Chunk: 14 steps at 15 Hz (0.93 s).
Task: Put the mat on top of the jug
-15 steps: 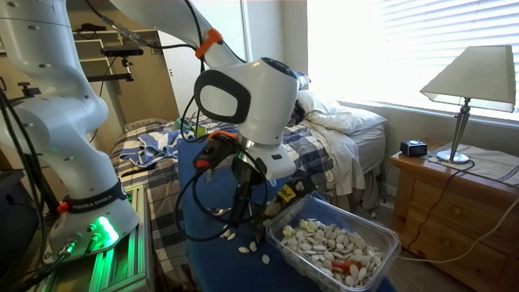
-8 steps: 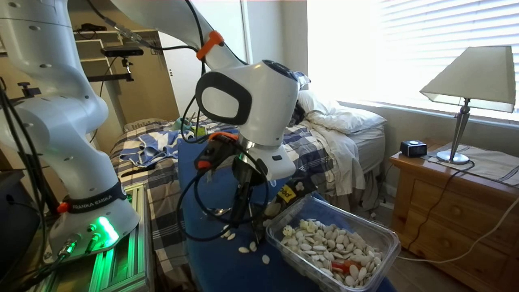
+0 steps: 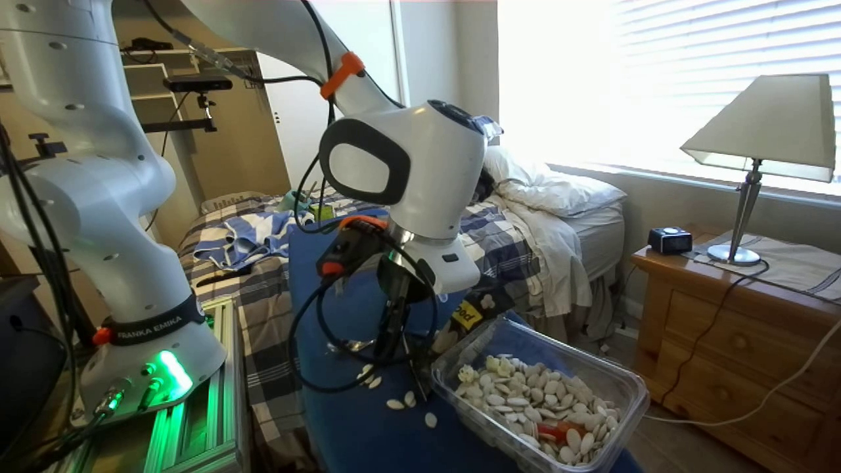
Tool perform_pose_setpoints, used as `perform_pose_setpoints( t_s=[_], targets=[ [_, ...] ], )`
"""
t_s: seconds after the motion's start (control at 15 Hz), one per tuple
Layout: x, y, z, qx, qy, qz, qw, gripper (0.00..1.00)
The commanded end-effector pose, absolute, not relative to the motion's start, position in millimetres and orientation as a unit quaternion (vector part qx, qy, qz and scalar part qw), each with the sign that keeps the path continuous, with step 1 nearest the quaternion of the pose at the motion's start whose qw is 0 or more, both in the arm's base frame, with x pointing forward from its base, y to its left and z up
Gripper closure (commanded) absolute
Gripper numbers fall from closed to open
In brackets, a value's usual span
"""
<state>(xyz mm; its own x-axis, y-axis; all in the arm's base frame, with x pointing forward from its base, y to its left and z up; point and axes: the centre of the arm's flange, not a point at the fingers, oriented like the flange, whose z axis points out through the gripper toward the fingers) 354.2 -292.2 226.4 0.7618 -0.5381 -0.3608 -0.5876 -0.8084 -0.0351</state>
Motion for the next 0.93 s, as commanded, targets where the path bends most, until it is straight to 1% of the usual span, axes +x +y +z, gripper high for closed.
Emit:
perform_pose_setpoints(
  t_s=[0.0, 0.07, 0.13, 0.2, 0.27, 0.33, 0.47, 0.6, 0.87],
  targets=[
    [361, -297, 224, -0.937, 0.3, 0.161, 0.078, 0.63],
    [362, -297, 226, -0.937, 0.299, 0.16, 0.078, 0.67],
    [362, -297, 227, -0.937, 0.3, 0.16, 0.079, 0.77],
    [362, -296, 228, -0.937, 0.299, 0.159, 0.079, 0.82],
    [362, -296, 228, -0.937, 0.299, 0.159, 0.08, 0.93],
    [362, -295, 229, -0.937, 0.299, 0.159, 0.08, 0.99],
    [362, -293, 230, -0.938, 0.297, 0.16, 0.082, 1.0],
    [363, -292, 230, -0.938, 0.295, 0.159, 0.082, 0.98],
    [364, -284, 236, -0.941, 0.286, 0.157, 0.086, 0.98]
  ],
)
